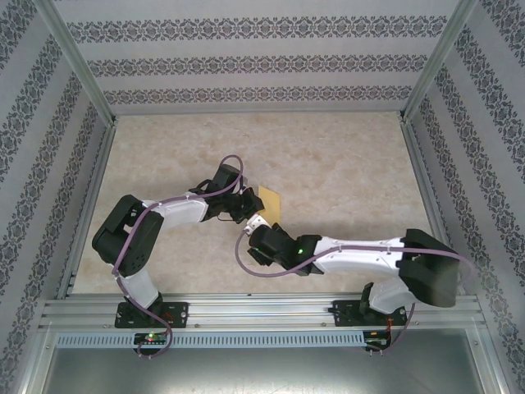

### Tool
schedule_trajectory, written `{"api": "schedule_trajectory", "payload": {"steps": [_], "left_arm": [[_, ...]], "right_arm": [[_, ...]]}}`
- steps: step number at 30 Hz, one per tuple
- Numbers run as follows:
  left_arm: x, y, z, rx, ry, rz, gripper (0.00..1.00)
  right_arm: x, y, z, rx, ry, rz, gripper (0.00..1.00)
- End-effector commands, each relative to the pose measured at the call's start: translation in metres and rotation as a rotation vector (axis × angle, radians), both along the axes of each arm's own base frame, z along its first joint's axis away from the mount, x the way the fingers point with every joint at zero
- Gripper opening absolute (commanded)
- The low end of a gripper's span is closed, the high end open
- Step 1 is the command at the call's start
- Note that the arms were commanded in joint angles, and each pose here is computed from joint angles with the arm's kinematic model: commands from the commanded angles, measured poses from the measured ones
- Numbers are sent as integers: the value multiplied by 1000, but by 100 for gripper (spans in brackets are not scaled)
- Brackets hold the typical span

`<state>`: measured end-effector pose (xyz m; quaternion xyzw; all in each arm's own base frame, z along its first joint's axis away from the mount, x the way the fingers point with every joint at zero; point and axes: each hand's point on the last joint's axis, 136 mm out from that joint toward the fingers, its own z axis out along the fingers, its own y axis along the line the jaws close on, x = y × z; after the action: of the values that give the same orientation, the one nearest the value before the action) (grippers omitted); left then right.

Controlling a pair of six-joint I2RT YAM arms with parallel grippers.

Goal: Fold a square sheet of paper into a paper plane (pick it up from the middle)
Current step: Fold the triangle a second time at the center of the table.

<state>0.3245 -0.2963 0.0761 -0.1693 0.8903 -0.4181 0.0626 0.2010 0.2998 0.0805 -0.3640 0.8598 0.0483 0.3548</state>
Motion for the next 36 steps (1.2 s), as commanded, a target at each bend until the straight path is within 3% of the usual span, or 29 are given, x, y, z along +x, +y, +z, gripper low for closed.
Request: {"api": "schedule_trajectory", "payload": {"steps": [1,5,19,22,24,25,27,29,31,36], "left_arm": [[2,-9,7,-17,-16,-28,8],[1,-9,7,-12,-15,-31,8],[0,-9,10,-16,-19,-33,12],[-2,0,19,33,-41,-24,31],[-4,21,25,140,-60,13,49],[-5,35,28,212,-72,38,51],[-8,72,43,374,-116,116,69],[-14,109,65,493,-175,194,81],[-21,136,83,559,-216,250,88],[-43,180,112,617,-297,339,89]], "right_arm": [[11,-9,0,-93,-63,-71,59],[8,-9,-4,-100,-58,-69,41],[6,-6,9,-55,-66,-68,2],[8,-7,18,-38,-74,-74,0],[11,-10,30,-15,-73,-88,0],[15,-13,39,-3,-74,-105,0],[21,-20,55,30,-67,-137,0],[30,-25,77,76,-64,-161,0],[38,-26,97,117,-64,-178,0],[61,-26,149,146,-134,-227,0]]}}
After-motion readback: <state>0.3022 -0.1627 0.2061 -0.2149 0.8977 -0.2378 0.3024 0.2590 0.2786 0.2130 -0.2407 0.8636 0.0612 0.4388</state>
